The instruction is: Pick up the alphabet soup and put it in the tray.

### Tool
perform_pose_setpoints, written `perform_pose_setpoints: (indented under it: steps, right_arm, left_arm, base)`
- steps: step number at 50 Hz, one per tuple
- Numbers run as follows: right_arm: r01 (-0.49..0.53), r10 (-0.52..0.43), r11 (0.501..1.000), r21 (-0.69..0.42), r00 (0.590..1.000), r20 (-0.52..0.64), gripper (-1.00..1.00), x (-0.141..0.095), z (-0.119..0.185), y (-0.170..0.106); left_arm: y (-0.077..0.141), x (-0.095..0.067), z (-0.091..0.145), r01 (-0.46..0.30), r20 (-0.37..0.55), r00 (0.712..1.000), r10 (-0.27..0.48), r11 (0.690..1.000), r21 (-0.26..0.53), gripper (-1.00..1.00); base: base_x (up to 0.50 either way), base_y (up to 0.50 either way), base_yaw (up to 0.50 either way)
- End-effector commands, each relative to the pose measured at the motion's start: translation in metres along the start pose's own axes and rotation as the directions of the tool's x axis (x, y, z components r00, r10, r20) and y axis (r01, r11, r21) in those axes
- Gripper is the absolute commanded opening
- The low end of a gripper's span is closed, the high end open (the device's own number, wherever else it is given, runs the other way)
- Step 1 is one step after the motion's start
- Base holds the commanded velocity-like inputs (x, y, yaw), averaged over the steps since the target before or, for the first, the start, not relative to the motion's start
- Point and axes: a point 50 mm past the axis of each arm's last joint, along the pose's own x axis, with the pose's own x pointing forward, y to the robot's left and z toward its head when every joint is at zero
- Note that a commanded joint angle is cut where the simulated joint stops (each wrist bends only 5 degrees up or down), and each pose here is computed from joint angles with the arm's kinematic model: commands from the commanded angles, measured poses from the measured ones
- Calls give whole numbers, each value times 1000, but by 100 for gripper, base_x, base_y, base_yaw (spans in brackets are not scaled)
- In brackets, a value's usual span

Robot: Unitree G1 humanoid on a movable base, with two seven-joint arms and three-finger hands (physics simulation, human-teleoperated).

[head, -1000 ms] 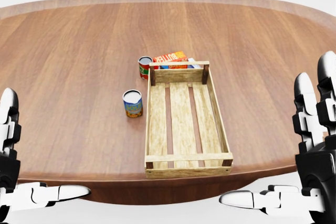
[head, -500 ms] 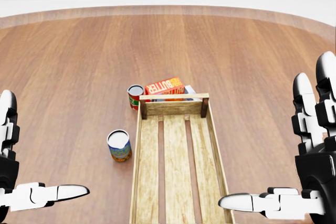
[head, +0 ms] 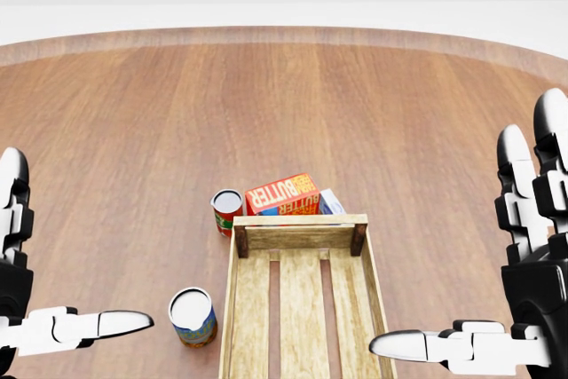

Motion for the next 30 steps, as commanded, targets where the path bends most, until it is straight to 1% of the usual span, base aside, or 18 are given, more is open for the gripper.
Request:
perform_pose_setpoints:
  steps: [1, 5, 12, 16, 17, 18, 21, 22, 23, 24, 26, 27, 29, 30]
  right_arm:
    - [5, -5, 1000, 6, 1000, -1, 98, 0, 0, -1]
    - [7, -7, 1000, 18, 1000, 3, 98, 0, 0, -1]
    - [10, -10, 999, 31, 1000, 5, 98, 0, 0, -1]
    - [8, -8, 999, 36, 1000, 7, 98, 0, 1, 0]
    - [10, -11, 999, 37, 1000, 6, 98, -1, 1, -1]
    - [12, -12, 999, 38, 1000, 10, 98, -1, 2, -1]
    - [16, -17, 999, 42, 1000, 18, 98, -1, 4, -2]
    - [15, -16, 999, 44, 1000, 16, 98, -1, 3, -2]
    - [23, -24, 998, 54, 1000, 12, 98, 0, 1, -2]
    - [24, -24, 998, 60, 1000, 11, 98, 0, 1, -2]
    - [21, -22, 998, 58, 1000, 13, 98, 0, 1, -1]
    - [20, -21, 998, 59, 1000, 21, 98, 0, 4, -2]
    - [13, -15, 998, 68, 1000, 22, 98, 0, 4, -1]
    - [10, -11, 998, 65, 1000, 20, 98, 0, 3, -1]
  left_arm:
    - [-1, -1, -4, 1, -18, 1000, -1, 1000, 2, 100]
    - [-1, 0, -3, 1, -12, 1000, -1, 1000, 3, 100]
    - [0, 0, -4, 1, -19, 1000, 0, 1000, 8, 100]
    - [2, 0, 6, 14, 24, 1000, -15, 1000, 27, 100]
    - [1, 1, 12, 44, 46, 998, -46, 997, 57, 100]
    - [-1, 1, 14, 82, 48, 995, -87, 993, 90, 100]
    - [-2, 4, 11, 123, 19, 991, -129, 973, 198, 100]
    - [-2, 4, 8, 136, 3, 990, -141, 961, 239, 100]
    - [-3, 6, 6, 169, -20, 985, -171, 940, 297, 100]
    - [-4, 5, 4, 197, -45, 980, -193, 924, 329, 100]
    - [-4, 7, 1, 216, -72, 976, -205, 896, 388, 100]
    - [-6, 7, -6, 270, -129, 963, -238, 852, 448, 100]
    - [-6, 10, -14, 301, -180, 953, -243, 813, 499, 100]
    - [-6, 13, -21, 325, -222, 945, -240, 764, 558, 100]
  base:
    - [50, 6, 0]
    - [50, 2, 0]
    - [49, -25, 0]
    - [0, 0, 0]
    - [0, 0, 0]
    - [0, 0, 0]
    - [0, 0, 0]
    - [0, 0, 0]
    - [0, 0, 0]
    - [0, 0, 0]
    - [0, 0, 0]
    - [0, 0, 0]
    - [0, 0, 0]
    - [0, 0, 0]
